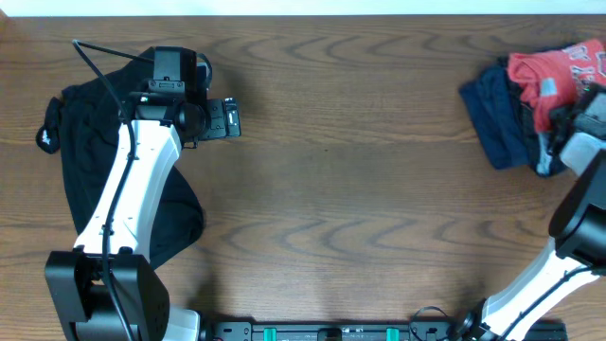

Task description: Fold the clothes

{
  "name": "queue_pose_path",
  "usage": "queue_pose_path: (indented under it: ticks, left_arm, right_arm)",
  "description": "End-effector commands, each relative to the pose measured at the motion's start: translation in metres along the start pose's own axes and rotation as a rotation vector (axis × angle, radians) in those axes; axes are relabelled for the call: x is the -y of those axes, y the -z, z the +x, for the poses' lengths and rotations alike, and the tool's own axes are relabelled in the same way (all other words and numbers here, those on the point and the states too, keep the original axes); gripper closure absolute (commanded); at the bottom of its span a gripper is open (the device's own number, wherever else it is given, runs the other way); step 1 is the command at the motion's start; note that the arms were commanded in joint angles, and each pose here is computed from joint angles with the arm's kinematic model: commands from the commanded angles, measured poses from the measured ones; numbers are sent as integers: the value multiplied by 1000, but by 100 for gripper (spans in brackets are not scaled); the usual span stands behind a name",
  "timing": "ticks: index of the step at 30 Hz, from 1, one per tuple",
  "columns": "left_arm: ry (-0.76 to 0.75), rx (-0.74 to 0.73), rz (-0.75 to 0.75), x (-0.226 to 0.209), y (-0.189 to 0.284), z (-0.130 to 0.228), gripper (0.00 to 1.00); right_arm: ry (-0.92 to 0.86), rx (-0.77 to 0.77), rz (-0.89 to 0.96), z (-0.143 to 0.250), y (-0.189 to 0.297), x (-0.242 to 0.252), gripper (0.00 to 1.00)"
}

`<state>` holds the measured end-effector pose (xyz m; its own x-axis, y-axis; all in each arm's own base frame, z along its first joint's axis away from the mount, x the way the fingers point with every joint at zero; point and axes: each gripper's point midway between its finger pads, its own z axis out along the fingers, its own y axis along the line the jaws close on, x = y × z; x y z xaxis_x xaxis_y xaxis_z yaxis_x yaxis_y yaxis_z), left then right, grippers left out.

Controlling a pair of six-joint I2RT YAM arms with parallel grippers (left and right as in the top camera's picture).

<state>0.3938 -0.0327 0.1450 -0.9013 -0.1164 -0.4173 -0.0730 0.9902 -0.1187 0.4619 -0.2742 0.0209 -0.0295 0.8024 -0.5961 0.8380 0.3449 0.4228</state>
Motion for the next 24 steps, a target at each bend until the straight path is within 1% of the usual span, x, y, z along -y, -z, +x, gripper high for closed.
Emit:
queue_pose_path:
  ticks: [1,3,6,8,10,13,15,16,18,20,24]
  left_arm:
    - [9,-27,1,-2,-6,6,2]
    - [10,-31,0,-2,-6,7,2]
    - [10,-32,0,-2,-6,7,2]
    - [10,-32,0,-2,-6,7,2]
    - [10,-33,0,-2,-6,8,2]
    - [10,-37,-1,-2,-6,9,2]
    - [10,-39,-1,-2,-6,9,2]
    - [10,-39,-1,-2,-6,9,2]
    - [10,-39,-1,-2,-6,9,2]
    - [10,-40,-1,-2,-6,9,2]
    - [10,-40,-2,-2,-6,9,2]
  right_arm:
    - [-75,-281,6,119,-13,7,63]
    - [-95,-234,-36,117,-12,-11,59]
    - [-70,-150,-123,103,-11,-37,53]
    - [-22,-128,-178,92,-8,-51,47]
    - [65,-120,-238,78,-1,-66,40]
    - [196,-98,-293,51,22,-82,28]
    - [276,-74,-308,32,44,-89,16]
    - [324,-65,-321,25,55,-93,12]
    - [445,-75,-377,17,84,-104,1]
    - [546,-113,-408,19,112,-106,1]
    - [667,-217,-379,35,149,-91,1]
